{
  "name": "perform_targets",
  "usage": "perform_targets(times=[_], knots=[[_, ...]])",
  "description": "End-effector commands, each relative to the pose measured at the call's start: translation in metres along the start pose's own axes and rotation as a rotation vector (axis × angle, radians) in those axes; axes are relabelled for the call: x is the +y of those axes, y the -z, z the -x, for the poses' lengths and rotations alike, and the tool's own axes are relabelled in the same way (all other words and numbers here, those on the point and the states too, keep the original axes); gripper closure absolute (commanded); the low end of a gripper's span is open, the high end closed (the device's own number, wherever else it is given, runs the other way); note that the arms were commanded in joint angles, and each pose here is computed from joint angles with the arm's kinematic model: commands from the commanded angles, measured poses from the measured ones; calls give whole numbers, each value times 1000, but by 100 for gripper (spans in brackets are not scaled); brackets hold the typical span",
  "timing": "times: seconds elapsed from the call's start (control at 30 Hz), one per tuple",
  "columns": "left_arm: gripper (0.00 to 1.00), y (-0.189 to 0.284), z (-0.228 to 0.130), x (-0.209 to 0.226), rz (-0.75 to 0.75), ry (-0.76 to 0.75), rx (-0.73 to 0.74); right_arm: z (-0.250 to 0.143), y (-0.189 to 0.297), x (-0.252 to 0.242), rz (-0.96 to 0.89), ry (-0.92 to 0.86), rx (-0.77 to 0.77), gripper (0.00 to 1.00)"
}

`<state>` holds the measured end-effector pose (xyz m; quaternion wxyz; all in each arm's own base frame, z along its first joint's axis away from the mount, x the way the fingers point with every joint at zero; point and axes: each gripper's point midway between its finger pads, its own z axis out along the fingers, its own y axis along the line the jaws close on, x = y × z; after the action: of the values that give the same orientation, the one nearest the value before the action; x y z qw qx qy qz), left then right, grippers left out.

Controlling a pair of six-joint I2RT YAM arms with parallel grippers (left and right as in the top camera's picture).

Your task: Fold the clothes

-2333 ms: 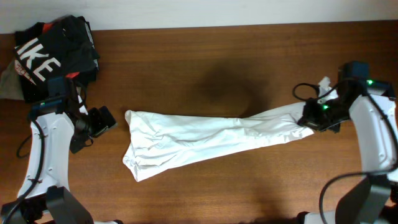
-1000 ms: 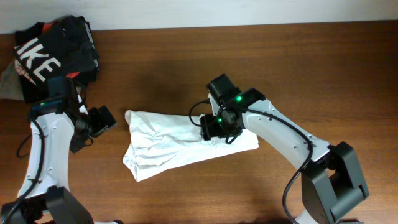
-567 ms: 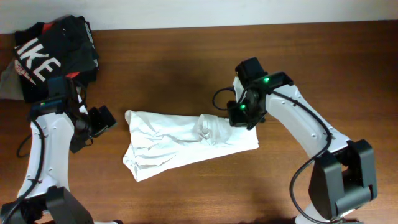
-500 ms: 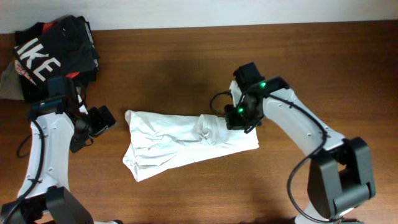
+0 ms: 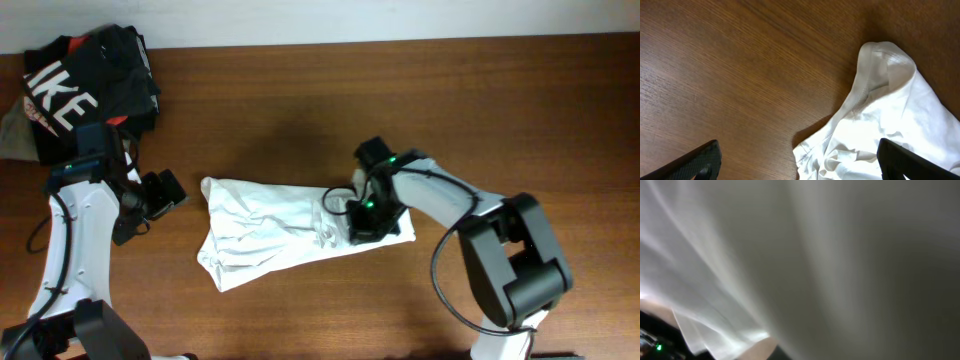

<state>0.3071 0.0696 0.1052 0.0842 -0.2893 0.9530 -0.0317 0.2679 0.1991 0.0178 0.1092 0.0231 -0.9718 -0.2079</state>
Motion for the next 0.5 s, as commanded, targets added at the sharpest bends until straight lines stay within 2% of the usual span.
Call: perform_targets(times=[0.0,0.03,0.13,0.37,0.47], knots=[[1,3,1,-3,-12,-6,-8,29,80,14,37,130,-210,92],[1,3,1,-3,-12,-6,-8,36,103,8,44,138,-266,85],[1,3,1,-3,-12,-6,-8,42,110,-18,83,130,-272,83],[1,3,1,-4,-12,-6,-9,30,53,-40,351,118,-171,83],[1,3,1,-3,-12,-6,-7,34,18,-69,327,23,-135,82]])
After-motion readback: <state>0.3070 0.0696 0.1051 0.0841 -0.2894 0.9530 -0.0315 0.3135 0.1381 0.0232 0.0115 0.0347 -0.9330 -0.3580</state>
